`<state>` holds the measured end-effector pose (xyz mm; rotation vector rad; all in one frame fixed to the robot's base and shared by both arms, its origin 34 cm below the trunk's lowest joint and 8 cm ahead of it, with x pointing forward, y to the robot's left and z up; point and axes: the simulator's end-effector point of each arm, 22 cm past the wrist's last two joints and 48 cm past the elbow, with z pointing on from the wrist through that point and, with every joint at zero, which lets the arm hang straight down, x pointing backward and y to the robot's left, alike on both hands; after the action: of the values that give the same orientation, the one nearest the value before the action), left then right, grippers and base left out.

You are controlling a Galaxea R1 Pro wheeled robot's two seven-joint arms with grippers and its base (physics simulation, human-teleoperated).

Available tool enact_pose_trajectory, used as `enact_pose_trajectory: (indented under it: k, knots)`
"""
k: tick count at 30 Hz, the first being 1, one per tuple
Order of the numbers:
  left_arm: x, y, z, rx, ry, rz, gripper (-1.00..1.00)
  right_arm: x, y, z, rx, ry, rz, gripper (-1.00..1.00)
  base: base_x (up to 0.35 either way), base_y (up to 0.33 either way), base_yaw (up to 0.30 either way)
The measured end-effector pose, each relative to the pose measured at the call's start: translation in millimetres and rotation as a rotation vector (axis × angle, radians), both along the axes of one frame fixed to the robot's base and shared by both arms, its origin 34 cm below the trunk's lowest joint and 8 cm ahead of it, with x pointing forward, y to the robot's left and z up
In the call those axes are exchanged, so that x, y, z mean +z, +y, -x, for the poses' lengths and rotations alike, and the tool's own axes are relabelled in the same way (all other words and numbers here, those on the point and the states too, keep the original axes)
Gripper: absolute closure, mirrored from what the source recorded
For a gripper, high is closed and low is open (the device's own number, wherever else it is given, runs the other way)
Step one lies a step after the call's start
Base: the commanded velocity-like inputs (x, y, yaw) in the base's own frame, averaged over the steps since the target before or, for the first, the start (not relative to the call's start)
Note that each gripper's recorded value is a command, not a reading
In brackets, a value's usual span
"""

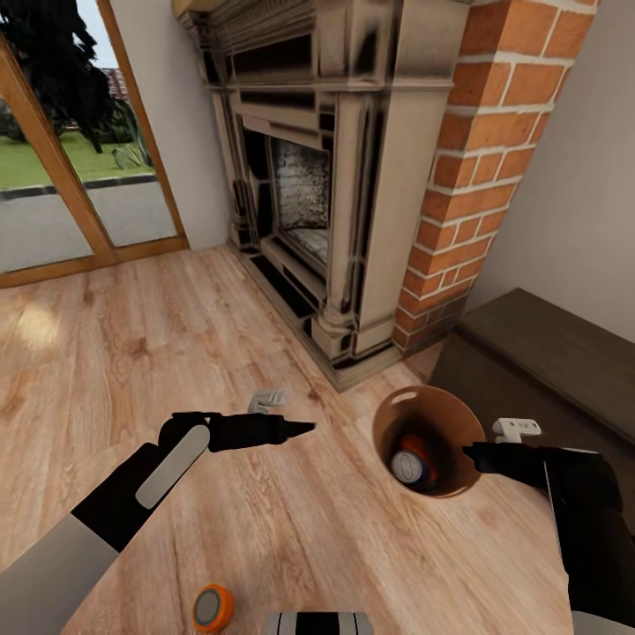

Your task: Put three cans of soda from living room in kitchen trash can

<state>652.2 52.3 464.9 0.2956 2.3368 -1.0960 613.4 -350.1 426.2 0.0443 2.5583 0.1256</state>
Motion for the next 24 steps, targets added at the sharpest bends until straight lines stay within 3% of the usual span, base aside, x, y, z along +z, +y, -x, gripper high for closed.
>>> enact_pose_trajectory:
  k: [10, 24]
  knots:
    - [-6.5, -0.3, 0.8, -0.001, 0.012, 0.000, -1.00, -5.9, 0.5, 0.9, 0.000, 0.011, -0.002, 1.00, 0.000, 0.000, 0.205]
    - [-13.0, -0.2, 1.6, -0.001, 0.023, -0.001, -1.00, -11.6, 0.1, 1.8, 0.000, 0.021, -0.002, 1.00, 0.000, 0.000, 0.018]
